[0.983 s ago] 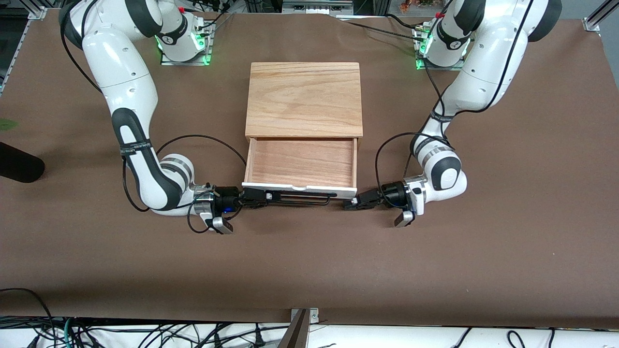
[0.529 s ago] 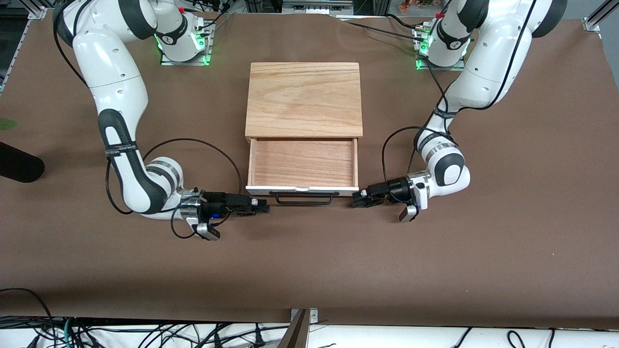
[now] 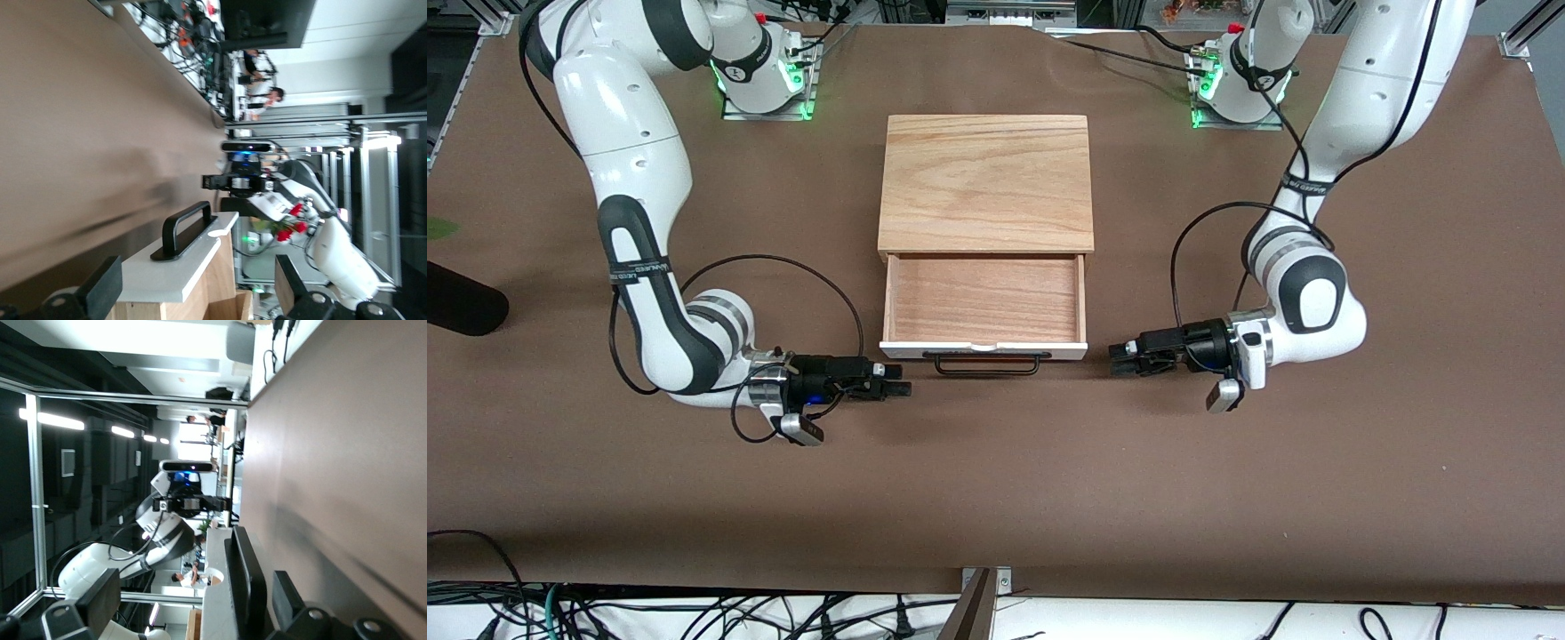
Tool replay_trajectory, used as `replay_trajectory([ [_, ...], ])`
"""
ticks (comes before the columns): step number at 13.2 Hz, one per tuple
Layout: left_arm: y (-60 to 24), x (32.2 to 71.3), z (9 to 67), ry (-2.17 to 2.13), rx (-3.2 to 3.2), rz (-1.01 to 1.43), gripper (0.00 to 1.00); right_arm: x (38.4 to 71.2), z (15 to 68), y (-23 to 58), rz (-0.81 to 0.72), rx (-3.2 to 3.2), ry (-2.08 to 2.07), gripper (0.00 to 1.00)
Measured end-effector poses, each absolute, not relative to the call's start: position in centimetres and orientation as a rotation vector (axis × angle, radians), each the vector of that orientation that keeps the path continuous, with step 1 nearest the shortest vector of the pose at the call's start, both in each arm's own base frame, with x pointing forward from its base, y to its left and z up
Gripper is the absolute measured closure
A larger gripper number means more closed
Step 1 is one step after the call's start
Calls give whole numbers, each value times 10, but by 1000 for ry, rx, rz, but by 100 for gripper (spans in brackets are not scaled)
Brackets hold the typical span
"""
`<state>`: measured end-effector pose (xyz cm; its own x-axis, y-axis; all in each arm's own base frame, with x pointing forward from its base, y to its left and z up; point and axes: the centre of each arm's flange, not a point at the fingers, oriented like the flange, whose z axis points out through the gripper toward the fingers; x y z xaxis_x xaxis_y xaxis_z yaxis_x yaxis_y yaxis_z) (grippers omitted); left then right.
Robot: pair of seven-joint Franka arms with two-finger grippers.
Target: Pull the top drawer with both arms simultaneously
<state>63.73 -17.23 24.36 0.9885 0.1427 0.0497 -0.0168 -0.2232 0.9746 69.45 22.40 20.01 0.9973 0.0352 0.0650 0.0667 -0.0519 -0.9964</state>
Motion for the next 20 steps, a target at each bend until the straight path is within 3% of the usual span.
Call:
replay_trajectory([
  [7,-148,606,333,84,2073,80,0,694,338,160,167,-2140,-281,0],
  [12,-121,584,414,-37,2427,-5,0,651,449,118,328,-2642,-404,0],
  [16,-103,549,465,-212,2689,-120,0,612,530,79,316,-2957,-495,0],
  [20,-75,527,520,-354,2898,-207,0,583,568,49,281,-3132,-483,0],
])
